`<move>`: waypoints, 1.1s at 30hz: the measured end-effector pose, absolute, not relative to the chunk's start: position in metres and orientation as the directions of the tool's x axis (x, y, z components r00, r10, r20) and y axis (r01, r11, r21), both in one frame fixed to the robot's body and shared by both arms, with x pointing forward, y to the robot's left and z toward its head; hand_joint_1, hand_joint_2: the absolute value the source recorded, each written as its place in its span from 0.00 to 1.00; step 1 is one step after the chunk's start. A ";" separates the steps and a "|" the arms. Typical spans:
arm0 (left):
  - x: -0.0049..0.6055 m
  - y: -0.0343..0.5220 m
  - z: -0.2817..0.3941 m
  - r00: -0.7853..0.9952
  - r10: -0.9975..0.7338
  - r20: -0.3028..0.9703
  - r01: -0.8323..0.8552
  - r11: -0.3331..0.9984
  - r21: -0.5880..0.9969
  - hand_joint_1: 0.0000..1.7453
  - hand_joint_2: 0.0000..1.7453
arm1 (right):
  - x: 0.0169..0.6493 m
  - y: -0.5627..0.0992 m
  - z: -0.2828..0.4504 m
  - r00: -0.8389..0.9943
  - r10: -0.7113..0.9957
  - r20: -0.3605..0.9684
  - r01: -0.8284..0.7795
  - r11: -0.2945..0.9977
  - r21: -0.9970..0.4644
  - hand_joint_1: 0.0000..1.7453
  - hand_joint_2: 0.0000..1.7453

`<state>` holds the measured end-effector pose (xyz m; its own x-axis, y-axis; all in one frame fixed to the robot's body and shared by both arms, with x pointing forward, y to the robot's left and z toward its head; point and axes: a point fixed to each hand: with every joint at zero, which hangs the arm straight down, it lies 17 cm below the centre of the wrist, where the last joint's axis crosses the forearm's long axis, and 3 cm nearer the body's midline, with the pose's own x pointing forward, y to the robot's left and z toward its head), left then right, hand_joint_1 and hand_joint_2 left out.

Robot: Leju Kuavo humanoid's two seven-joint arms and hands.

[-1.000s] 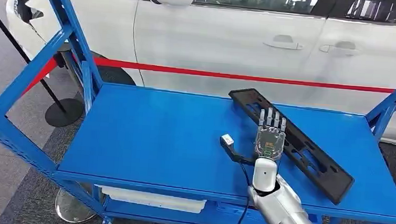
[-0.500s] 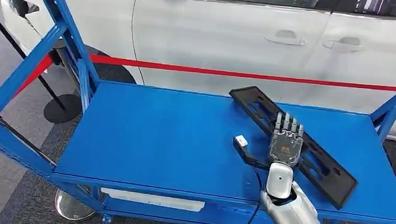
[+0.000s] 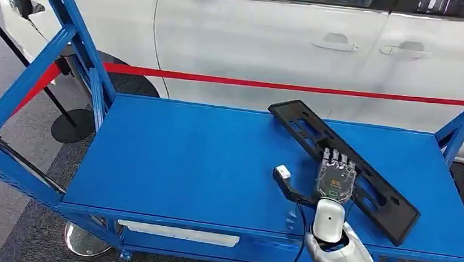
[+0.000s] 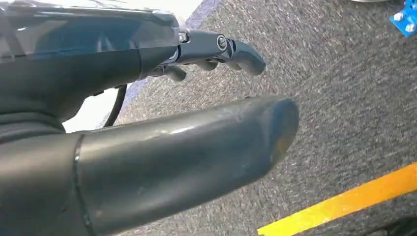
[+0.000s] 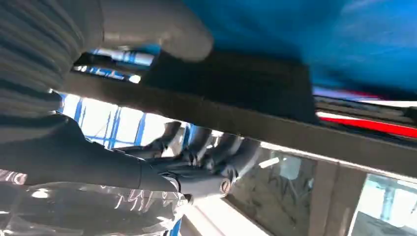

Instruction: Take the parts from the cabinet and place them on the table.

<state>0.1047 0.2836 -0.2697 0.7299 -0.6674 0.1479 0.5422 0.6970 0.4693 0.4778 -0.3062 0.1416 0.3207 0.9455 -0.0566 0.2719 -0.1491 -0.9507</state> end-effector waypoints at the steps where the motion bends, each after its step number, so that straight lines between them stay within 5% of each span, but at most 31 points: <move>1: 0.105 0.284 -0.270 0.731 -0.666 0.149 0.539 0.698 0.472 0.00 0.00 | 0.476 -0.302 0.144 0.312 0.949 -0.045 0.281 -0.138 -0.950 1.00 1.00; 22: 0.106 0.285 -0.269 0.736 -0.659 0.158 0.527 0.703 0.476 0.00 0.00 | 0.467 -0.272 0.170 0.186 0.981 0.062 0.373 -0.012 -0.928 1.00 1.00; 24: 0.106 0.285 -0.269 0.736 -0.658 0.158 0.527 0.704 0.476 0.00 0.00 | 0.470 -0.265 0.179 0.117 0.983 0.141 0.399 0.083 -0.913 1.00 1.00; 27: 0.107 0.285 -0.268 0.735 -0.657 0.171 0.519 0.706 0.481 0.00 0.00 | 0.477 -0.233 0.199 -0.177 0.877 0.447 0.354 0.480 -0.803 1.00 1.00; 30: 0.120 0.280 -0.264 0.715 -0.653 0.251 0.488 0.723 0.489 0.00 0.00 | 0.477 -0.217 0.283 -0.509 0.450 0.734 0.219 0.892 -0.395 1.00 1.00; 33: 0.124 0.278 -0.262 0.714 -0.638 0.288 0.464 0.739 0.488 0.00 0.00 | 0.481 -0.232 0.333 -0.568 0.127 0.813 0.094 0.992 -0.089 1.00 1.00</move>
